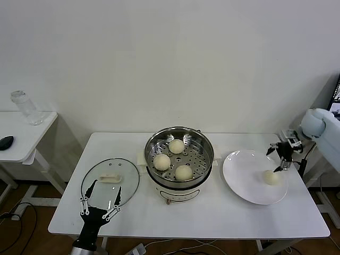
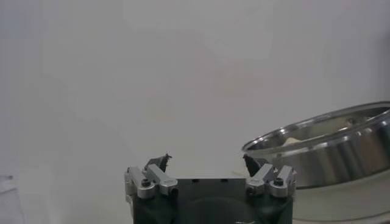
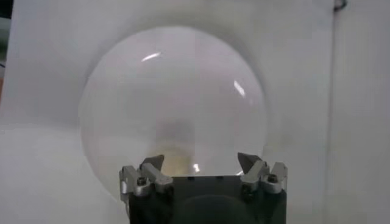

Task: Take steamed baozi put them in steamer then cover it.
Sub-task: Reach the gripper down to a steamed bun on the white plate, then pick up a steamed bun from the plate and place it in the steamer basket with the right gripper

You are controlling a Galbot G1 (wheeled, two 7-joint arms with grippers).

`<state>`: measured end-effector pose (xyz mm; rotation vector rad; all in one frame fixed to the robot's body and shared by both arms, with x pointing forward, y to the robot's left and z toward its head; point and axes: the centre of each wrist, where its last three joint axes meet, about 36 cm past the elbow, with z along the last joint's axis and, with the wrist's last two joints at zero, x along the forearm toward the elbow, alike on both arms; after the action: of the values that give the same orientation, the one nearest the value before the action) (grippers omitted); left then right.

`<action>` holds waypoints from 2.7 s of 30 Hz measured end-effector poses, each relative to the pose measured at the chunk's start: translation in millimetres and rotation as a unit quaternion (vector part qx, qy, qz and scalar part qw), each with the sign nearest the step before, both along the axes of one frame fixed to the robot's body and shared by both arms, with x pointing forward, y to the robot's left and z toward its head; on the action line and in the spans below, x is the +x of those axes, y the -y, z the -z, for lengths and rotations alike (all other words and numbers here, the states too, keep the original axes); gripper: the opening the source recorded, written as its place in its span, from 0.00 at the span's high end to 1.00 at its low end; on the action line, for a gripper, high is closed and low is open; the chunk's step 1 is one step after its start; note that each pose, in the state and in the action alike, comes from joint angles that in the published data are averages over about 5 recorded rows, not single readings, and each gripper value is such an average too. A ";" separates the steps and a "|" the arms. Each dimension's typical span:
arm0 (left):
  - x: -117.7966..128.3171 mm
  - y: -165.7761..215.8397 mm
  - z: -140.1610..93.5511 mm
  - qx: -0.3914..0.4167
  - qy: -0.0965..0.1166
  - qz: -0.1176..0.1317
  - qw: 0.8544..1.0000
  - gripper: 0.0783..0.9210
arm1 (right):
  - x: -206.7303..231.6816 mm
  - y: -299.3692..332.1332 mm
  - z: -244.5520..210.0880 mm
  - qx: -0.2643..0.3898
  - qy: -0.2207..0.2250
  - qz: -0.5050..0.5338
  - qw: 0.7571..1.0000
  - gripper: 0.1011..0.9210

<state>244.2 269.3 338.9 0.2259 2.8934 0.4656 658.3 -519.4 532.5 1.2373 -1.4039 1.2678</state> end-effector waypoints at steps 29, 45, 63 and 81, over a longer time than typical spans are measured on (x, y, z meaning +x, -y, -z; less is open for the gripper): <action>-0.8 -3.3 0.9 -0.006 -0.005 -0.008 1.000 0.12 | -13.1 13.7 63.2 -0.002 -0.009 0.049 0.999 0.21; 2.7 -1.8 -1.8 -0.009 0.002 -0.007 1.000 0.12 | 1.9 0.8 18.6 0.001 0.003 0.032 0.999 0.32; 3.8 1.1 -7.9 -0.015 0.002 -0.009 1.000 0.12 | 48.6 -201.5 -162.2 0.054 0.018 -0.129 0.990 0.32; 11.0 8.5 -11.1 -0.037 0.008 -0.016 0.999 0.12 | 39.3 -353.5 -139.7 0.007 -0.007 -0.224 0.975 0.33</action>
<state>255.2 260.8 350.1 0.1651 2.8956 0.3638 697.5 -165.8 672.2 1.6300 -1.1586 1.5439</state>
